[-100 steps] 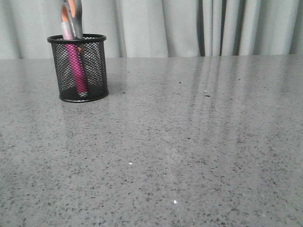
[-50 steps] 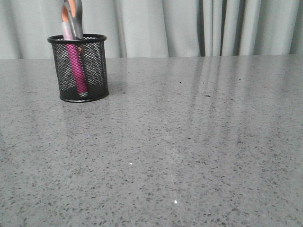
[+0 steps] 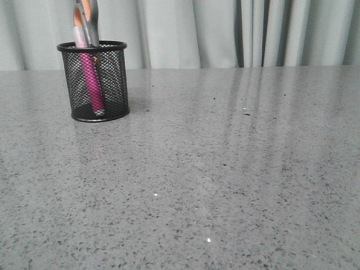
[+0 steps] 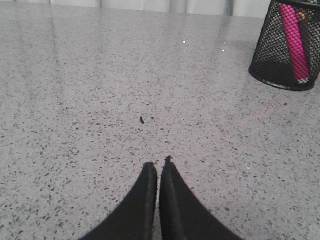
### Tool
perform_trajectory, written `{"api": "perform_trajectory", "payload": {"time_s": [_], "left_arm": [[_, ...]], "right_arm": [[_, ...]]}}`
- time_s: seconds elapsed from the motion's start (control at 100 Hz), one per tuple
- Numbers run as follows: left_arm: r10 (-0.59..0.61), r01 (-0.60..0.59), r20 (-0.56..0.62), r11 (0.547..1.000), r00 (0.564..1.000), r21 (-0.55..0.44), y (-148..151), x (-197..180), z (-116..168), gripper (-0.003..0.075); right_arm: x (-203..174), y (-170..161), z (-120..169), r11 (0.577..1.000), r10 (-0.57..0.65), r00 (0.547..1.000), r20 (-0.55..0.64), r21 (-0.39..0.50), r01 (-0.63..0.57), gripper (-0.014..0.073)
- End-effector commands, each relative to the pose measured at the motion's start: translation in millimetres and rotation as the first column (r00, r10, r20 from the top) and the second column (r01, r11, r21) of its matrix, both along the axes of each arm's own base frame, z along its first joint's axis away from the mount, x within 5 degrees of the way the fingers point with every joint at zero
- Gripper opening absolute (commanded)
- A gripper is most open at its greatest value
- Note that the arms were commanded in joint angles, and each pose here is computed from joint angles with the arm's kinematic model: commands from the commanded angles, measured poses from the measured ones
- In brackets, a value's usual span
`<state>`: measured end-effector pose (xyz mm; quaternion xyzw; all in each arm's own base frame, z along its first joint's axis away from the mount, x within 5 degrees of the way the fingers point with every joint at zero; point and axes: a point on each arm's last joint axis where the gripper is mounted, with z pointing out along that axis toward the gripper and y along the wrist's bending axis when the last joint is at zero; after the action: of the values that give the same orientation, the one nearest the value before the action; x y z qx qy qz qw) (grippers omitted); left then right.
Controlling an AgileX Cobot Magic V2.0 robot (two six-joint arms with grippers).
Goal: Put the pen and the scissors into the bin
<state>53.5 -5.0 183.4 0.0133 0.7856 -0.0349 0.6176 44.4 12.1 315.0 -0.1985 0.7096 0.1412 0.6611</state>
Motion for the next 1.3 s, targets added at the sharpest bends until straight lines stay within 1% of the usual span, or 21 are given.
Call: {"api": "perform_trajectory", "payload": {"time_s": [0.0, 0.63, 0.68, 0.74, 0.77, 0.87, 0.96, 1.04, 1.16, 1.25, 1.28, 1.29], "left_arm": [[0.011, -0.010, 0.046, 1.000, 0.999, -0.016, 0.6, 0.5, -7.6, -0.0019], [0.011, -0.010, 0.041, 1.000, 0.999, -0.016, 0.5, 0.5, -8.0, -0.0019], [0.011, -0.010, 0.041, 1.000, 0.999, -0.016, 0.5, 0.5, -8.0, -0.0019], [0.011, -0.010, 0.041, 1.000, 0.999, -0.016, 0.5, 0.5, -8.0, -0.0019], [0.011, -0.010, 0.041, 1.000, 0.999, -0.016, 0.5, 0.5, -8.0, -0.0019], [0.011, -0.010, 0.041, 1.000, 0.999, -0.016, 0.5, 0.5, -8.0, -0.0019], [0.011, -0.010, 0.041, 1.000, 0.999, -0.016, 0.5, 0.5, -8.0, -0.0019], [0.011, -0.010, 0.041, 1.000, 0.999, -0.016, 0.5, 0.5, -8.0, -0.0019], [0.011, -0.010, 0.041, 1.000, 0.999, -0.016, 0.5, 0.5, -8.0, -0.0019], [0.011, -0.010, 0.041, 1.000, 0.999, -0.016, 0.5, 0.5, -8.0, -0.0019], [0.011, -0.010, 0.041, 1.000, 0.999, -0.016, 0.5, 0.5, -8.0, -0.0019], [0.011, -0.010, 0.041, 1.000, 0.999, -0.016, 0.5, 0.5, -8.0, -0.0019]], "right_arm": [[-0.9, 1.1, 12.8, 1.000, 0.019, 0.996, 0.085, 0.009, -0.020, -0.0069], [-0.9, 1.1, 12.8, 1.000, 0.019, 0.996, 0.085, 0.009, -0.020, -0.0069], [-0.3, 0.9, 10.2, 1.000, 0.014, 0.997, 0.070, 0.000, -0.014, -0.0069], [1.2, -0.6, 0.7, 0.999, -0.014, 1.000, 0.023, -0.029, 0.015, -0.0069], [1.6, -0.8, -2.7, 0.999, -0.023, 1.000, 0.019, -0.032, 0.024, -0.0069], [3.5, 2.3, -16.6, 0.999, -0.047, 0.999, 0.026, -0.006, 0.047, -0.0069], [9.0, 7.1, -39.9, 0.997, -0.080, 0.997, -0.002, 0.001, 0.080, -0.0069], [15.6, 8.1, -66.2, 0.990, -0.142, 0.990, -0.022, 0.018, 0.143, -0.0069], [21.8, 4.9, -98.4, 0.974, -0.227, 0.974, 0.014, 0.008, 0.226, -0.0069], [20.7, 2.2, -120.2, 0.965, -0.261, 0.965, -0.013, -0.003, 0.261, -0.0069], [19.9, 1.6, -122.9, 0.964, -0.268, 0.963, -0.016, -0.003, 0.268, -0.0069], [19.0, 0.6, -124.7, 0.961, -0.276, 0.961, -0.037, -0.014, 0.275, -0.0069]]}}
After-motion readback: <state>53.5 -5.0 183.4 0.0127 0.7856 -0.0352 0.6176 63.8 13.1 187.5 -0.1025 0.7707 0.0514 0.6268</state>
